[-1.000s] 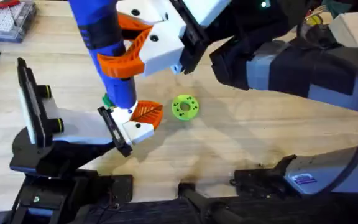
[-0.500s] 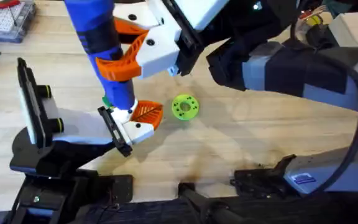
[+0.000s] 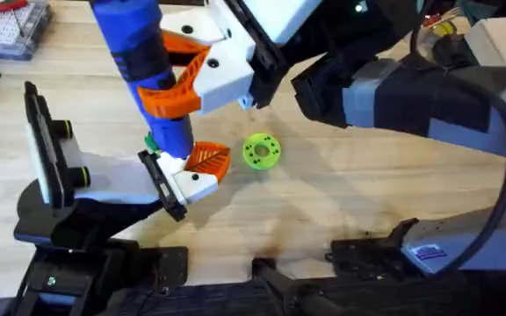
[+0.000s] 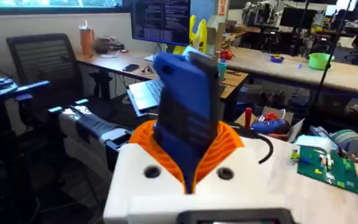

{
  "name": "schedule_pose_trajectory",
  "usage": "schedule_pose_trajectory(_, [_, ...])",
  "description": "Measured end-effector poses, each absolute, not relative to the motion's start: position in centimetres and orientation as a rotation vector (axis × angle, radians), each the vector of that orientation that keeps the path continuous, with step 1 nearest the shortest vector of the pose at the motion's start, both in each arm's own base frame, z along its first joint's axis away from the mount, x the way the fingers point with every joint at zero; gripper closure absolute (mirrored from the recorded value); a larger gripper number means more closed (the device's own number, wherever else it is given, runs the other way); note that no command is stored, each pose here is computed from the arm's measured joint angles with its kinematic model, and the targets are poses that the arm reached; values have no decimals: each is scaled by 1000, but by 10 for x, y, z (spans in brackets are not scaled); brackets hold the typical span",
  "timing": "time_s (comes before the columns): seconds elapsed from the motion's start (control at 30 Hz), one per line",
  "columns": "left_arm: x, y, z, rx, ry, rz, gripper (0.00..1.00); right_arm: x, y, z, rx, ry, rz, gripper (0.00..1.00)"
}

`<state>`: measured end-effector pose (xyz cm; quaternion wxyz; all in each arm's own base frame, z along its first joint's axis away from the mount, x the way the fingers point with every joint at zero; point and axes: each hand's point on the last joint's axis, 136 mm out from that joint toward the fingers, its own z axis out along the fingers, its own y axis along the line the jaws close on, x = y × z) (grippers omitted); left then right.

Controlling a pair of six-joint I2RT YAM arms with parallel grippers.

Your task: Pick up the gripper from the table and insert it into the empty holder that is missing its gripper. Then pick up a screw, insert it into the mounting hole, and use the screwdriver to tighten it. Finally, clean up the table by picking up the vegetable and placing it into the bucket.

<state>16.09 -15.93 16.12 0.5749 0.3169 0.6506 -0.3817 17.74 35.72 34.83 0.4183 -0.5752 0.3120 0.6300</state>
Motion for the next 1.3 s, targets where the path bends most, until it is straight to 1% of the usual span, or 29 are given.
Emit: schedule_pose_trajectory(1.3, [161, -159, 161, 742, 1524, -894, 997, 177, 358, 345, -1462, 759, 1556, 976])
